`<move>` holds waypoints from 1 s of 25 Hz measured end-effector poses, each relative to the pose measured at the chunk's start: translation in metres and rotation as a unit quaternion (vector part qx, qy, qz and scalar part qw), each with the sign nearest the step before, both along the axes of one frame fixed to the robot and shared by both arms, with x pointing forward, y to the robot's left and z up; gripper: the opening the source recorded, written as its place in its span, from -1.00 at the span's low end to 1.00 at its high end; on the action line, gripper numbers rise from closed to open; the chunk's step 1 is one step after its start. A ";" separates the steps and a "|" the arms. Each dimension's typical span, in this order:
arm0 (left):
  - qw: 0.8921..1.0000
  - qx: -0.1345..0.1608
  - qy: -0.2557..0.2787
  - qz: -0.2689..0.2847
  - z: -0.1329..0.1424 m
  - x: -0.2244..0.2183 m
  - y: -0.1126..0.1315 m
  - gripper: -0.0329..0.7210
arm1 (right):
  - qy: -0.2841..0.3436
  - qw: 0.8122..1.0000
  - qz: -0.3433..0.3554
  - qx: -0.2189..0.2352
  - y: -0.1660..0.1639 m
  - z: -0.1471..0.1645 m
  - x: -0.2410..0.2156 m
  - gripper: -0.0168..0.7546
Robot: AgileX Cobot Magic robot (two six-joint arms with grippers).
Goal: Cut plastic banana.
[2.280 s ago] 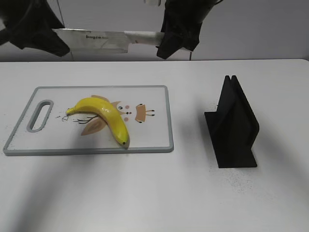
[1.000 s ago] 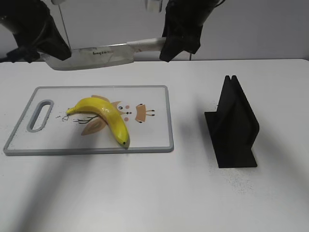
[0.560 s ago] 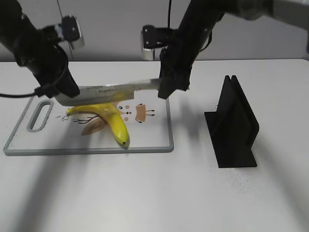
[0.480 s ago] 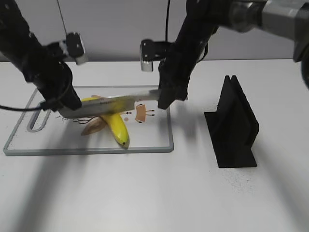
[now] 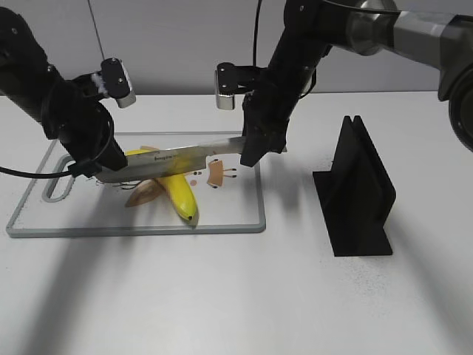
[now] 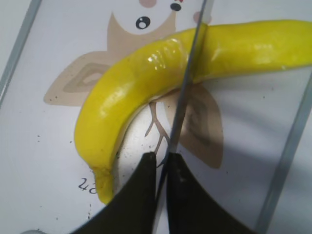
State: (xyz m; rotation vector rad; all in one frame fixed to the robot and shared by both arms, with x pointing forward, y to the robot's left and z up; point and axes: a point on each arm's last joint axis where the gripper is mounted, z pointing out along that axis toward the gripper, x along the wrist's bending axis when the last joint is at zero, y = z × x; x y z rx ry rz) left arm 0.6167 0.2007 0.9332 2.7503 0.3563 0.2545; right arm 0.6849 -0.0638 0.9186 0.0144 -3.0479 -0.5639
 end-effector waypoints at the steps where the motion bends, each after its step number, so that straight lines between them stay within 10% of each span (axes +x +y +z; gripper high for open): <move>1: 1.000 0.000 0.001 -0.001 0.001 0.001 0.000 -0.82 | -0.002 1.000 -0.001 0.000 0.001 0.002 0.000 -0.53; 20: 0.998 -0.010 -0.045 -0.032 0.081 0.002 -0.002 -0.83 | -0.090 0.996 -0.018 0.019 -0.002 0.087 -0.004 -0.51; 25: 0.999 -0.035 -0.035 -0.009 0.082 0.002 -0.003 0.03 | -0.088 0.996 -0.023 0.020 -0.002 0.087 -0.004 -0.51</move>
